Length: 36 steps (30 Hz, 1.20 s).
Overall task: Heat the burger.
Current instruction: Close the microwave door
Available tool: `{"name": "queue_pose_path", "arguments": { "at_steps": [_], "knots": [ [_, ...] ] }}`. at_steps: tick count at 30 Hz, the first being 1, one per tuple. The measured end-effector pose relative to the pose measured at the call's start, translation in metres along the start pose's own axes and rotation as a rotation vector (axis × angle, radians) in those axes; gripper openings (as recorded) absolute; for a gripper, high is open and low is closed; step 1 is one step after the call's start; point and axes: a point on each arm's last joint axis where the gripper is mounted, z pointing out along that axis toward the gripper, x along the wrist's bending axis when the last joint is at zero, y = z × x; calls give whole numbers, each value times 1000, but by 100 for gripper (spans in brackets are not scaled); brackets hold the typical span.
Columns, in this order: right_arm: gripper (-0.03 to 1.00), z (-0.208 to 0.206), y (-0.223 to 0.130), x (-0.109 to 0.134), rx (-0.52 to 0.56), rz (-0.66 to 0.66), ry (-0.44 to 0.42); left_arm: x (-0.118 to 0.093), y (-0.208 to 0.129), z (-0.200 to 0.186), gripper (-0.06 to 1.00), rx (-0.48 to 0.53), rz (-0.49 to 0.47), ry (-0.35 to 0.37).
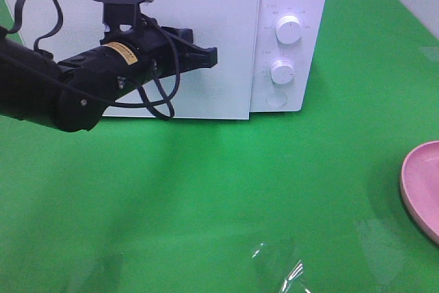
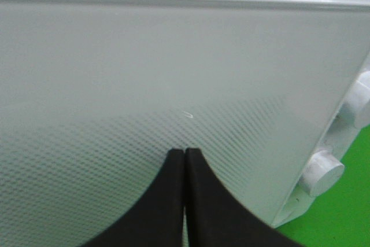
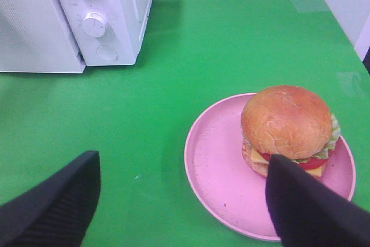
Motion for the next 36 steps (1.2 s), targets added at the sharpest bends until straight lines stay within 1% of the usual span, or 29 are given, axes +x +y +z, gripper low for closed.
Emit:
{"name": "queue_pose_path", "arguments": {
  "at_steps": [7,9,10,13,15,19,23,29,30,31,32,33,34,35,36],
  "knots": [
    [76,0,0,0,0,0,0,-11,-4,17,0,25,33,-36],
    [76,0,0,0,0,0,0,-11,-4,20,0,29,33,-37],
    [76,0,0,0,0,0,0,-12,-5,24,0,38,52,-39],
    [76,0,0,0,0,0,0,-12,-8,28,0,49,68,-38],
    [76,0,0,0,0,0,0,-9,-8,31,0,55,73,-22],
    [76,0,0,0,0,0,0,-8,-8,31,0,58,91,-19],
    [76,0,0,0,0,0,0,-8,-9,31,0,65,95,-18],
    [76,0,0,0,0,0,1,-18,0,26,0,71,66,-21],
    [76,0,0,0,0,0,1,-21,3,25,1,75,60,-24],
    [76,0,0,0,0,0,1,-28,7,21,7,103,57,-42],
    [76,0,0,0,0,0,1,-28,7,21,7,103,57,-42],
    [76,0,0,0,0,0,1,-39,9,15,14,161,68,-74],
    [76,0,0,0,0,0,1,-39,9,15,14,161,68,-74],
    [76,0,0,0,0,0,1,-47,8,9,19,230,75,-101],
    [76,0,0,0,0,0,1,-51,7,5,34,273,79,-115]
  ]
}}
